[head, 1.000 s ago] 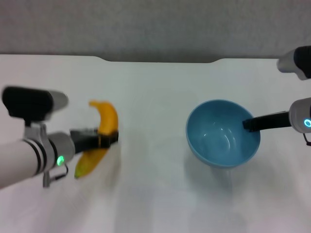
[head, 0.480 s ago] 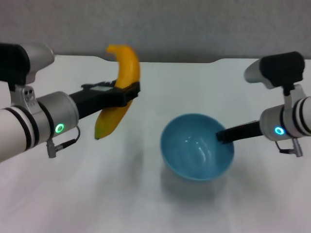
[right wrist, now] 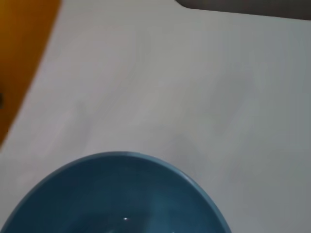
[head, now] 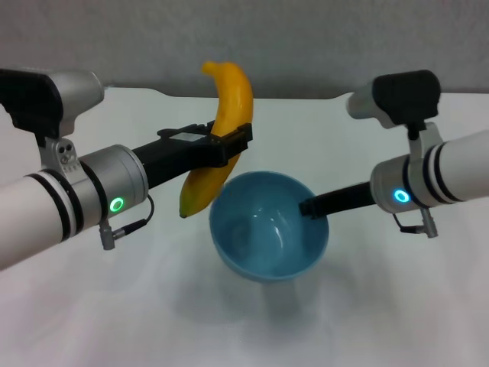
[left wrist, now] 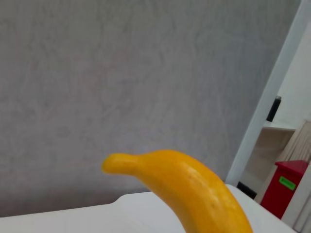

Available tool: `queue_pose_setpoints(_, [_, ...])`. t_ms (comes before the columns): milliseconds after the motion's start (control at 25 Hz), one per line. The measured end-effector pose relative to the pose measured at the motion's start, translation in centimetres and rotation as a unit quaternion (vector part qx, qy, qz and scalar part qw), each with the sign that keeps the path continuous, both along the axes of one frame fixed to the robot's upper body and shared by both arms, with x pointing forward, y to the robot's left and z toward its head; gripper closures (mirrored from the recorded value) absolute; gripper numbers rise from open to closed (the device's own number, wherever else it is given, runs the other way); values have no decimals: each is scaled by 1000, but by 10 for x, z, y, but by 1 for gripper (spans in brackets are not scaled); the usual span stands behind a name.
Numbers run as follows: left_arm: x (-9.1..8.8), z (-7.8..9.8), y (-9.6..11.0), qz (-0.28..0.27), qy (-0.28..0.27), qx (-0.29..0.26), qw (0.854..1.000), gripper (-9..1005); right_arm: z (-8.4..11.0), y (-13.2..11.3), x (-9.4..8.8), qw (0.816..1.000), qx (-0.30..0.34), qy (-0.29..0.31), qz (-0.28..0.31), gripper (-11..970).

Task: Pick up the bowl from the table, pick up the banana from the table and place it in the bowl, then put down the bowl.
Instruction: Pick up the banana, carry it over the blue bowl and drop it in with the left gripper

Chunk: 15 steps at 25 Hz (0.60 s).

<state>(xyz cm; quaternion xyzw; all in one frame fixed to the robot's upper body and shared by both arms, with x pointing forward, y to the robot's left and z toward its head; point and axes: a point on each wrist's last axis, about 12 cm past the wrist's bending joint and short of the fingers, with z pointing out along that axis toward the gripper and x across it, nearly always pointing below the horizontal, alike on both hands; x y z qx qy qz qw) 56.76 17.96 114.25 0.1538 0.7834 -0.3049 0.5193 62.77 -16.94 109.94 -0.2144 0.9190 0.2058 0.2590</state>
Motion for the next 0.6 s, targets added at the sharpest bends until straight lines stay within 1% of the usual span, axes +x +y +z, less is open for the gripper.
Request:
queue_pose_setpoints(240, [-1, -7, -14, -29, 0, 2, 1000, 434, 3, 4, 3, 1000, 11, -1, -6, 895])
queue_pose_setpoints(440, [2, -12, -16, -19, 22, -28, 999, 423, 7, 9, 6, 1000, 26, -6, -8, 893])
queue_pose_setpoints(600, [7, -21, -19, -10, 43, -46, 998, 415, 8, 11, 6, 1000, 29, -8, -9, 892])
